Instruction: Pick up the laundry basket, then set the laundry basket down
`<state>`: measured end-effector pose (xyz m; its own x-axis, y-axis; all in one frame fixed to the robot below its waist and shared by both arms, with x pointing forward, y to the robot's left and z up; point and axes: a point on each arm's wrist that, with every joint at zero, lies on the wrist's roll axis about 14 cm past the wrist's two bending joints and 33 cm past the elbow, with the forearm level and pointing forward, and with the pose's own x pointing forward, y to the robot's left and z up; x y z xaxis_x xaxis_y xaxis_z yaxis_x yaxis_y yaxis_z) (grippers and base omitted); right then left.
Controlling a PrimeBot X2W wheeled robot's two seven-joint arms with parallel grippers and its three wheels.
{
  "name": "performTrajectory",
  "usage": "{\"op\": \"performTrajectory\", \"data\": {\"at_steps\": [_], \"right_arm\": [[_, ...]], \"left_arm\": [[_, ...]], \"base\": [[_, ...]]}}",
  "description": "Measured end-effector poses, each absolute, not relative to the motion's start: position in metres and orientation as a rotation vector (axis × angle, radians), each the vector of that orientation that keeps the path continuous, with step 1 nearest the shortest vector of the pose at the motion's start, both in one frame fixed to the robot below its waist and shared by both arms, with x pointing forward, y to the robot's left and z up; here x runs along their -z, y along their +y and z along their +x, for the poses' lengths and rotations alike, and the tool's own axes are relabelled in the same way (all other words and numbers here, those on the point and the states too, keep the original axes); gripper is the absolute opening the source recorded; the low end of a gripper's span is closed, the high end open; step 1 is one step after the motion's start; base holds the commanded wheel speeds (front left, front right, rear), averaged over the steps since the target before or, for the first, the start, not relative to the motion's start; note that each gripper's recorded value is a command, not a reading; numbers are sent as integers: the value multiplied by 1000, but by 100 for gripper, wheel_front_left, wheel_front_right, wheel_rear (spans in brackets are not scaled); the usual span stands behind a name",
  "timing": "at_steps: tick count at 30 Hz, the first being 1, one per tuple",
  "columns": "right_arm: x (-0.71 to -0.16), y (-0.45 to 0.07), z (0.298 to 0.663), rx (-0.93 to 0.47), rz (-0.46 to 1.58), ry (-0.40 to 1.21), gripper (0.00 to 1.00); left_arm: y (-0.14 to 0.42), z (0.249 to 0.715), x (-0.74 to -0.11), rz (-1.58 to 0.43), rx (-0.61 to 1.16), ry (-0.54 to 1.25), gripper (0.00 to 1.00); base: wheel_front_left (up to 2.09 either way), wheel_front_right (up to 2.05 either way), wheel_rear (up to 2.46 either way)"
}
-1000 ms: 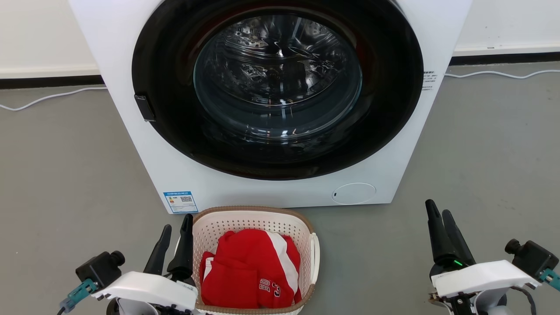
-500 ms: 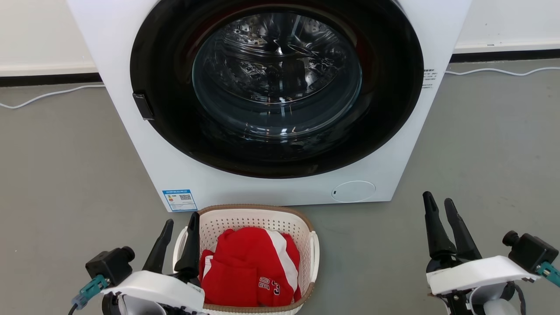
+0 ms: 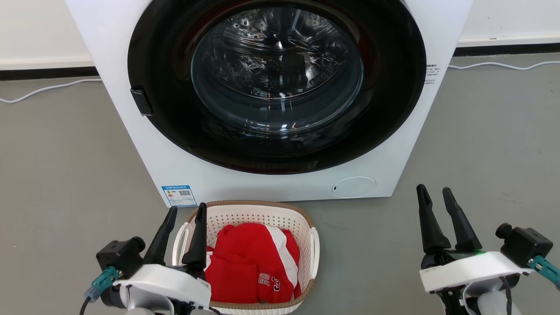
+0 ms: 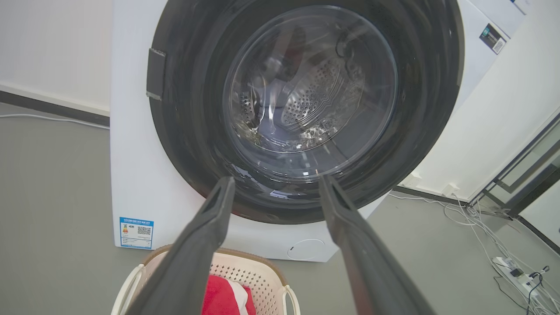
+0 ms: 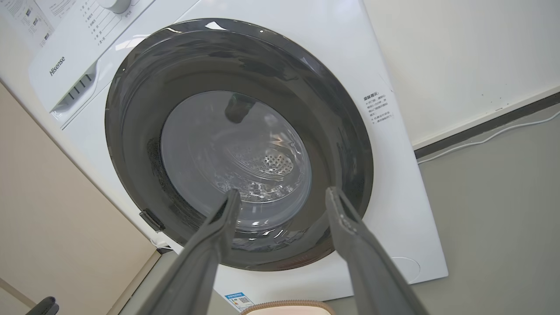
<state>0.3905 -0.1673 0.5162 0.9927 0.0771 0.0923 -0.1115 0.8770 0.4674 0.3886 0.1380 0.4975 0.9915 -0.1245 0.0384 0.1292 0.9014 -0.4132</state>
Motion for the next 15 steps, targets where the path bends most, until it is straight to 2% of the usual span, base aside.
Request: {"op": "performTrajectory", "data": {"at_steps": [15], "right_arm": [[-524,-162,395,-131,352,-118,100]], "left_arm": [[129,394,-507,-284,173,-65,100]], "base": [[0,0,0]]}}
